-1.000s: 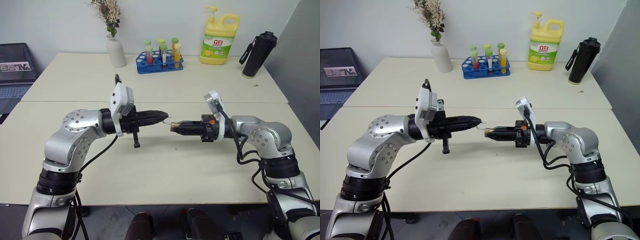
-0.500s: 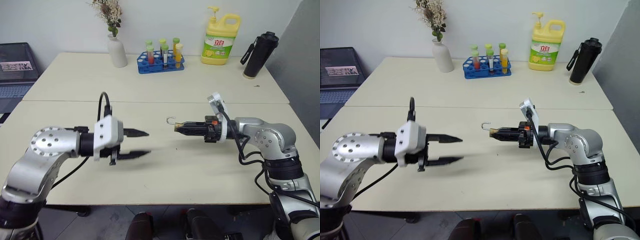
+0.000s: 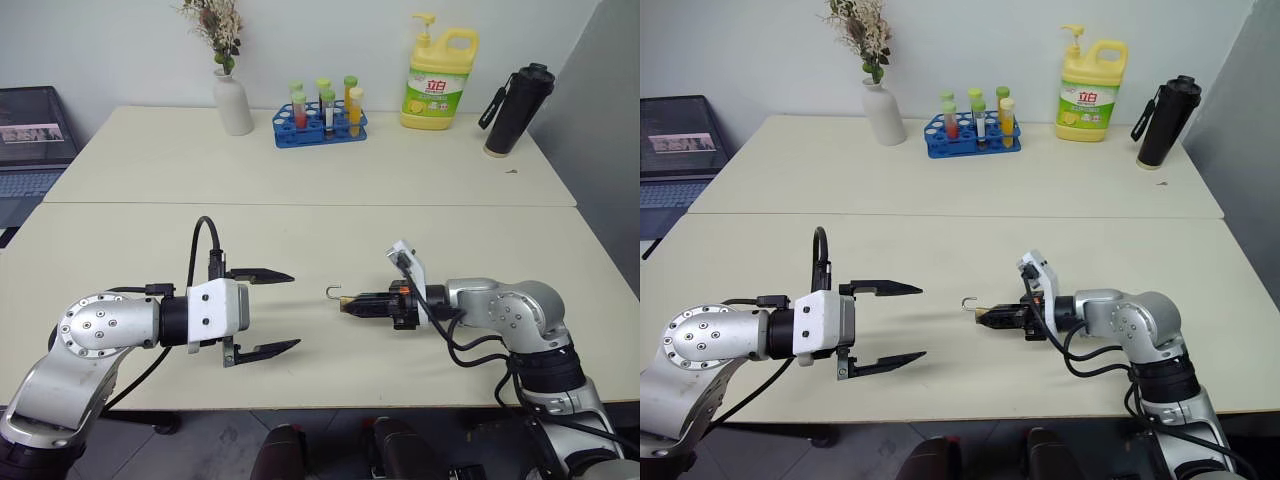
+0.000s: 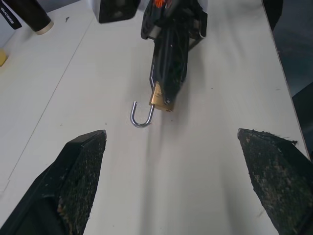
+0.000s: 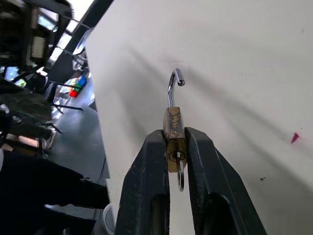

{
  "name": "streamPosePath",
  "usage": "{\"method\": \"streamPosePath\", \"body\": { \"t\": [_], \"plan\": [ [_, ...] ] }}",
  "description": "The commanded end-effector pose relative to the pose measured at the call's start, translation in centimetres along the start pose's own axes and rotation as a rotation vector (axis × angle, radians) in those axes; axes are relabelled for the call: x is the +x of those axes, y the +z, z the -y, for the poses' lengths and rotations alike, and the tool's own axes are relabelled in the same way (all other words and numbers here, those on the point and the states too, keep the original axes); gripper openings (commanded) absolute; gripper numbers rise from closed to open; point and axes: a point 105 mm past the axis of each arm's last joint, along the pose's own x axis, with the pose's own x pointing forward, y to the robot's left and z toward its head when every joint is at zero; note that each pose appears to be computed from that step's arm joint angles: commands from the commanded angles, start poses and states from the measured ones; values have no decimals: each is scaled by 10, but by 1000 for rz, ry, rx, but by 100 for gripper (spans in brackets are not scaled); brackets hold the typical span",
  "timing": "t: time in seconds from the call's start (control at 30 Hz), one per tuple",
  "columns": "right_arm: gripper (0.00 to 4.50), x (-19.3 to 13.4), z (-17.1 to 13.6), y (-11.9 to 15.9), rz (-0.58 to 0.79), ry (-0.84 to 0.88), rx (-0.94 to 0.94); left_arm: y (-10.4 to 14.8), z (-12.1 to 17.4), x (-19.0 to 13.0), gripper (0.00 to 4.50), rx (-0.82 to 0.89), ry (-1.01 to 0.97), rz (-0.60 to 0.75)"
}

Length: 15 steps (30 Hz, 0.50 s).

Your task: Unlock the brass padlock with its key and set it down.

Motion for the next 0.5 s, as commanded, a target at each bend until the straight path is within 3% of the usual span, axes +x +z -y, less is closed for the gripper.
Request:
{"method": "streamPosePath", "body": {
  "t": [0.03,0.43,0.5],
  "plan": [
    [14,6,8,1,40,-61,38,7,1,-1,450,34,7,17],
    [14,11,25,-5,15,-128,82,-2,11,-5,450,22,-15,-20],
    [87,10,29,-6,6,-144,83,-2,11,-5,450,21,-13,-18]
  ]
}}
